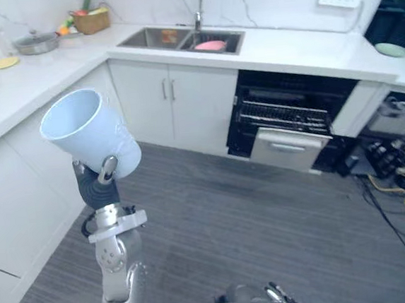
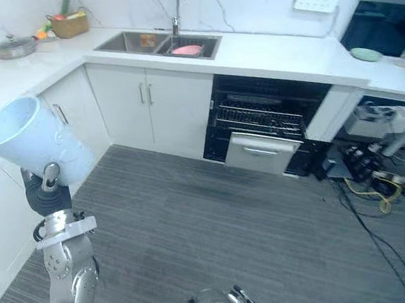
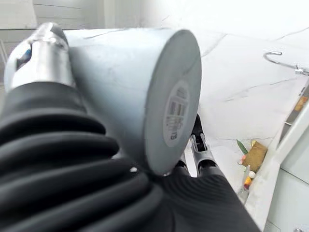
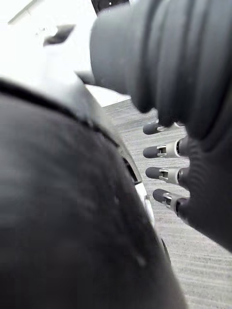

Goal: Walk over to the sink, pick up the cup, carry it to the dishwasher, place the cup inside the dishwasher, then close the dishwasher door

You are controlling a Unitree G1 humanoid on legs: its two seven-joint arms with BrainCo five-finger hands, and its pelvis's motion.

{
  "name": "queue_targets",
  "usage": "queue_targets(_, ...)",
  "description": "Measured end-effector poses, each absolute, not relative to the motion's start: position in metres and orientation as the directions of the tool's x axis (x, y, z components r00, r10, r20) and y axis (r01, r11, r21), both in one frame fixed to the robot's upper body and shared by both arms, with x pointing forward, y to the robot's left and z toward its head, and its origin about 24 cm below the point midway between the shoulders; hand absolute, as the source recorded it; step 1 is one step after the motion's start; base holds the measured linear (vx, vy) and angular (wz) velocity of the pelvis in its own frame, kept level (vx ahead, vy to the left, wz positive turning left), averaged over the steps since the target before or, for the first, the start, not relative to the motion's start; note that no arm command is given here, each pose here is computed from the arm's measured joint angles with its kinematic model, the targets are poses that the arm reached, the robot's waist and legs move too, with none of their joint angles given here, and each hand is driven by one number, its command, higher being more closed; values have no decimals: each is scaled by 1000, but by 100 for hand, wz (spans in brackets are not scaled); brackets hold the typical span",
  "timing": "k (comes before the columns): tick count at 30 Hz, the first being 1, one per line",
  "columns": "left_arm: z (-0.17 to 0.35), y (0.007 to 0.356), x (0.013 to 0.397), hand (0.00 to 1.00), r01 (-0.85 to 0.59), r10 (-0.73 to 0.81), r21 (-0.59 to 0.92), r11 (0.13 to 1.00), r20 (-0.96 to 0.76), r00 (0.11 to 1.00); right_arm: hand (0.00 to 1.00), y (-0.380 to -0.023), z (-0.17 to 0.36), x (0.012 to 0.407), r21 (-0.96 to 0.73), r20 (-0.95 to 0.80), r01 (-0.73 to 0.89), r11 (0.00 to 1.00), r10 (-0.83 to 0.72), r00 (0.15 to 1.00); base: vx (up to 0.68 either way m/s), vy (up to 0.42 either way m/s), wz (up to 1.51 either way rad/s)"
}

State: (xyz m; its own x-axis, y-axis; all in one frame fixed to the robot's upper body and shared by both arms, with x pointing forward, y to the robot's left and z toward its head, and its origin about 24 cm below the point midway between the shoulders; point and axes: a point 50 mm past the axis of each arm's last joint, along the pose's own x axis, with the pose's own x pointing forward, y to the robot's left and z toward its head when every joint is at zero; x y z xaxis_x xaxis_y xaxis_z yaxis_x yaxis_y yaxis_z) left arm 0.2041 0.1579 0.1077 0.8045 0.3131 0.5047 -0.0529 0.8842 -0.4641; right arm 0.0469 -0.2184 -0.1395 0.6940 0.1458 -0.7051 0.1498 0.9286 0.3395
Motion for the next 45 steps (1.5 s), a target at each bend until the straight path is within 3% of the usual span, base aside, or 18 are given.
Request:
queue_targets(8,109,158,205,100,-44,290,-440,897,508,811,0,-213,-130,95,372,-577,63,926,177,798,476,-5,-79)
queue_targets(12,119,157,207,100,-25,266,-413,910,538,800,0,-188,-128,113,422,-523,-15,906,257,812,469,97,-52)
queue_targets(13,116,145,201,100,40,191,-384,923,543,818,0,-195,-142,87,403,-634,62,913,230,738,78,33,-17)
queue_targets(21,116,150,201,100,26,191,-365,931,546,816,0,-197,-144,82,404,-651,81,911,224,726,1,-6,5)
queue_targets(31,88,174,207,100,-150,301,-349,925,433,850,0,-208,-148,69,407,-695,187,894,170,698,46,-42,47)
queue_targets(34,90,173,207,100,-119,279,-350,929,451,848,0,-217,-146,74,398,-684,228,888,122,719,10,-51,9)
queue_targets(37,99,155,215,100,1,183,-344,939,502,845,0,-232,-149,53,370,-721,344,863,33,692,123,31,38)
queue_targets(40,97,148,223,100,26,149,-327,945,499,853,0,-242,-147,31,338,-734,411,846,-36,678,319,114,14)
queue_targets(45,91,150,230,100,11,133,-285,959,480,867,0,-217,-151,6,378,-737,462,802,-40,674,240,74,34)
